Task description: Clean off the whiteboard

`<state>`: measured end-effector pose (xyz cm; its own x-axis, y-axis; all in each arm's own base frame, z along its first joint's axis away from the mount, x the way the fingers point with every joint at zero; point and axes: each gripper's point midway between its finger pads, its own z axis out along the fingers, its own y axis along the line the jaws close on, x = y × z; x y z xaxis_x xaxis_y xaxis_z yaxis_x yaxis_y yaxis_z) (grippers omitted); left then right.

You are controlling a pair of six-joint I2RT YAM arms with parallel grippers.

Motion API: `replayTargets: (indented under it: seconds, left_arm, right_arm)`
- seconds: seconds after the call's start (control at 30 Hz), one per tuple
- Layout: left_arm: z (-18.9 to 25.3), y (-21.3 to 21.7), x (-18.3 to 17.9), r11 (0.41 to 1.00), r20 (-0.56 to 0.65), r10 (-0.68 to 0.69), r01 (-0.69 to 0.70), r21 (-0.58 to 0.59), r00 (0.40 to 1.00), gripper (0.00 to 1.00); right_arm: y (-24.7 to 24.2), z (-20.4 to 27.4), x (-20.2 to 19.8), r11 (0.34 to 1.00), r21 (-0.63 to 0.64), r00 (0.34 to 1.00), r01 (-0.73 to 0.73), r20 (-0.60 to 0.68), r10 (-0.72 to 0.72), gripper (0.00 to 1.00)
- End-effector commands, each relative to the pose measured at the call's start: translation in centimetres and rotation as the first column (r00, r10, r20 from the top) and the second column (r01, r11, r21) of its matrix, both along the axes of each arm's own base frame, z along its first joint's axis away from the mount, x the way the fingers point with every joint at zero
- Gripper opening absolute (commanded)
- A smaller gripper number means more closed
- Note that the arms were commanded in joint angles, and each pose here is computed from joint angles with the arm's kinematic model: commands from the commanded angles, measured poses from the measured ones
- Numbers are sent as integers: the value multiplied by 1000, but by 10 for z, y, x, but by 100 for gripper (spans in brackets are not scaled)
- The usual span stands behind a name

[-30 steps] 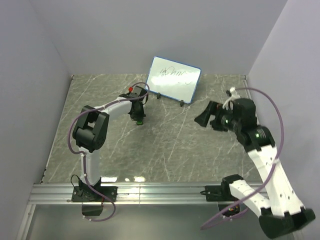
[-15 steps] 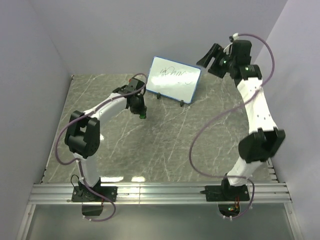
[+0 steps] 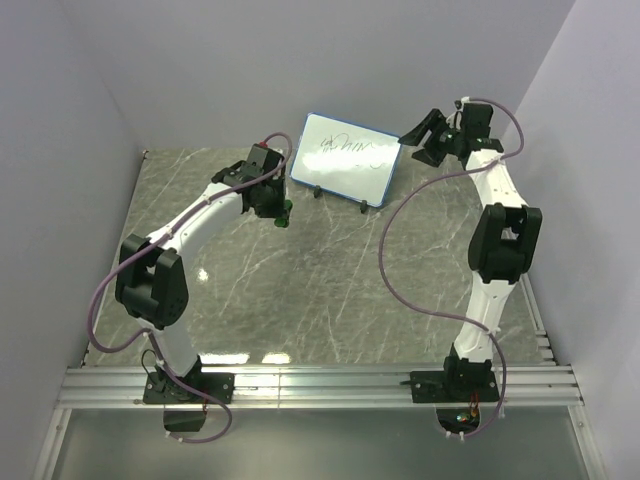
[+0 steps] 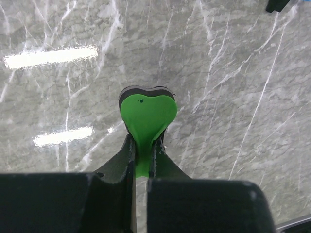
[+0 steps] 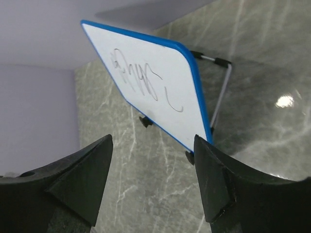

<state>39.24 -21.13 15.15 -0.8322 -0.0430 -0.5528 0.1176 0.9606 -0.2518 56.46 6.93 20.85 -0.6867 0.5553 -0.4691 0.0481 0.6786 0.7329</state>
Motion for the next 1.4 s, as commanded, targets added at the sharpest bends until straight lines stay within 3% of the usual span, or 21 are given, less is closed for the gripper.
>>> replayTargets:
  seconds: [0.0, 0.13, 0.47, 0.73, 0.83, 0.87, 0.97, 1.13, 1.37]
  left_arm:
    - [16, 11, 1, 999, 52, -32, 30, 27, 998, 0]
    - [11, 14, 2, 999, 45, -39, 38, 28, 998, 0]
    - [8, 14, 21, 1000, 0, 13, -13, 12, 1000, 0]
    - [9, 6, 40, 1000, -10, 24, -24, -7, 1000, 0]
    - [13, 5, 42, 1000, -8, 13, -13, -2, 1000, 0]
    - [15, 6, 43, 1000, -2, 11, -11, 6, 1000, 0]
    - [15, 11, 45, 1000, 2, 19, -19, 8, 1000, 0]
    - [11, 12, 43, 1000, 1, 2, -2, 15, 1000, 0]
    - [5, 10, 33, 999, 4, -31, 31, -12, 1000, 0]
  right_arm:
    - [17, 35, 18, 991, 101, 979, -87, 193, 67, 75]
    - [21, 8, 31, 982, 159, 985, -102, 157, 77, 75]
    - [17, -13, 57, 985, 147, 987, -91, 141, 71, 76]
    - [50, -33, 59, 957, 235, 981, -171, 130, 144, 73]
    - [54, -45, 56, 948, 268, 983, -170, 107, 146, 58]
    - [56, -49, 53, 944, 277, 983, -178, 95, 157, 43]
    - [58, -48, 49, 943, 265, 978, -199, 115, 174, 31]
    - [61, -62, 30, 941, 269, 978, -207, 76, 194, 18]
    - [70, -66, -15, 949, 208, 971, -239, 63, 230, 7]
